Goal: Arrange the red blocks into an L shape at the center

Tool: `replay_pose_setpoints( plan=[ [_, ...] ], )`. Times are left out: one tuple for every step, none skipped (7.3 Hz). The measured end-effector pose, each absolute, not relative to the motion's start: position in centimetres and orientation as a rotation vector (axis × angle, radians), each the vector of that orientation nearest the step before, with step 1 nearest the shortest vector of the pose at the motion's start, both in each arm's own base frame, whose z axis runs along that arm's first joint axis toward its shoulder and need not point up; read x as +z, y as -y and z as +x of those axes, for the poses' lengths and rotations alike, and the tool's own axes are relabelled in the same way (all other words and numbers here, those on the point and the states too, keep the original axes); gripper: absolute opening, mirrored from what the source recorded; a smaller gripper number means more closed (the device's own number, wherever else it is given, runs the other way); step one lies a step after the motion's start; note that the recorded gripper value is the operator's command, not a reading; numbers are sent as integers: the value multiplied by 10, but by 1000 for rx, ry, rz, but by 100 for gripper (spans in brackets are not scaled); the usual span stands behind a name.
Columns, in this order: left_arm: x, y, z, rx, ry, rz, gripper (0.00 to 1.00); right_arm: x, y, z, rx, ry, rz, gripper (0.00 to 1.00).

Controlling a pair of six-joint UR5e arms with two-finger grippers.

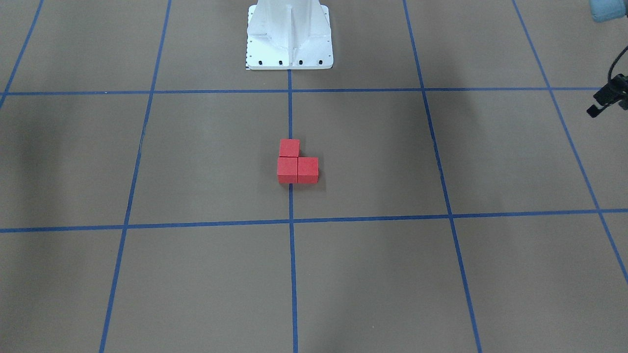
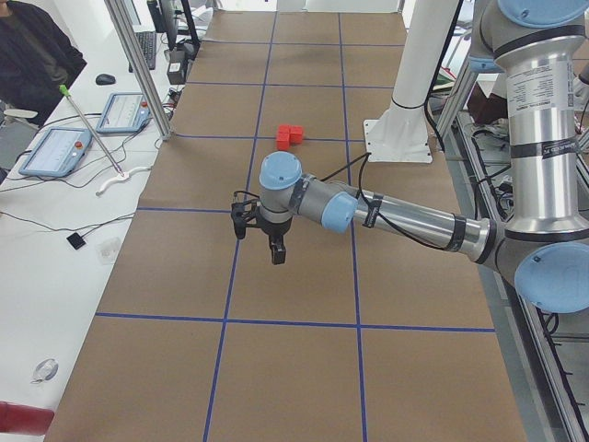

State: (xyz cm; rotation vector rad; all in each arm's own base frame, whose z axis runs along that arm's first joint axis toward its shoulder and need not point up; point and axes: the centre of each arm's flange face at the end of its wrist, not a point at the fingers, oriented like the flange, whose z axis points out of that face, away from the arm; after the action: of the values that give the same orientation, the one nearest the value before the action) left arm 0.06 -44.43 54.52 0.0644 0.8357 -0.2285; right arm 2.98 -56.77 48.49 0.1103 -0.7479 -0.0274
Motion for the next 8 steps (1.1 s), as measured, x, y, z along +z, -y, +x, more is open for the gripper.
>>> replay_pose_setpoints(
  plan=[
    [575,450,-29,-174,-814,101,100,496,561,36,-50,740,102,99],
    [595,455,-49,-139,-800,121,100,508,554,38,-66,736,93,99],
    [603,460,-57,-128,-793,121,100,516,549,39,-69,733,84,99],
    [600,467,-61,-134,-790,105,100,523,543,39,-65,733,74,99],
    [592,472,-63,-141,-789,91,100,527,540,39,-64,734,70,99],
    [583,473,-63,-141,-789,94,100,529,538,38,-64,734,68,99],
    [575,472,-63,-137,-790,104,100,531,537,38,-61,735,65,99],
    [567,470,-63,-132,-791,116,100,534,537,38,-59,734,61,99]
  ],
)
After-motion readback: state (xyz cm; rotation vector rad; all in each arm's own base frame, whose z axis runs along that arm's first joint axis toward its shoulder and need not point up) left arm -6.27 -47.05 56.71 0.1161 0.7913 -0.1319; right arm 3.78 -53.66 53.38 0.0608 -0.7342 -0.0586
